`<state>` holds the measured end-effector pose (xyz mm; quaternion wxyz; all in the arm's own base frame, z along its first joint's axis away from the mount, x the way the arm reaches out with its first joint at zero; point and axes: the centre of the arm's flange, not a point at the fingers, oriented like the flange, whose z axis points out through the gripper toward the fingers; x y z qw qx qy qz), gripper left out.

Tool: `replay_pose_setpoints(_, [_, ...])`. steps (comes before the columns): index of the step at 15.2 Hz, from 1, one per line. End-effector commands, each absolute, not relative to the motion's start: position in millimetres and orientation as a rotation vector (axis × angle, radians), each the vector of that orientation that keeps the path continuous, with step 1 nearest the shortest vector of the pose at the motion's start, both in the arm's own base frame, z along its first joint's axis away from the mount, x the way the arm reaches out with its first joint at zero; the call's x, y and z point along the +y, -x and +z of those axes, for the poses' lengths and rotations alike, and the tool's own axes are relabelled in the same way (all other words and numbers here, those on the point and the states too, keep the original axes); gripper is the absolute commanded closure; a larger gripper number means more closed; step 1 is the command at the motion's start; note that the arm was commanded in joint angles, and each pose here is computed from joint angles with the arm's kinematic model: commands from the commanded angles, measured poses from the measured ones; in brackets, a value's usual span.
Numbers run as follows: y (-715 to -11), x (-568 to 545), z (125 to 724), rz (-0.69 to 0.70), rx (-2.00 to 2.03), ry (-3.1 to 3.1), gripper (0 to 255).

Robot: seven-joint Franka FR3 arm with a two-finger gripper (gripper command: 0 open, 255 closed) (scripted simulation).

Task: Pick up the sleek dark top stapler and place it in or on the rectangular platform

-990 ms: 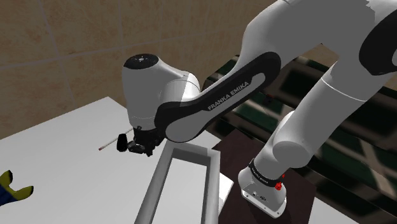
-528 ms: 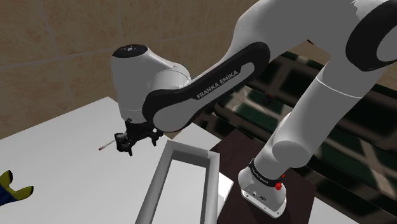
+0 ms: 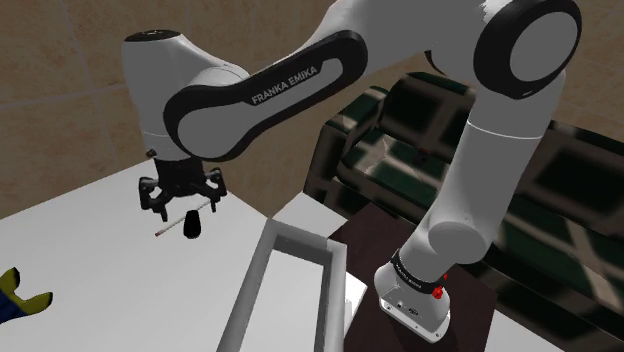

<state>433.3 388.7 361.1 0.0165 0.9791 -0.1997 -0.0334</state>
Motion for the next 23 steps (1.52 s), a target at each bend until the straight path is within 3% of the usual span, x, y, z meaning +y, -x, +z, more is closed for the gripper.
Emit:
replay_pose_setpoints(1, [-435,389,352,-0.107,-0.631,-3.043,0])
replay_pose_setpoints(13, [-433,388,328,-0.107,-0.631,-3.043,0])
replay_pose_setpoints(14, [-433,388,328,-0.107,-0.631,-3.043,255])
replay_pose_setpoints(23, [-433,388,328,-0.107,-0.631,-3.043,255])
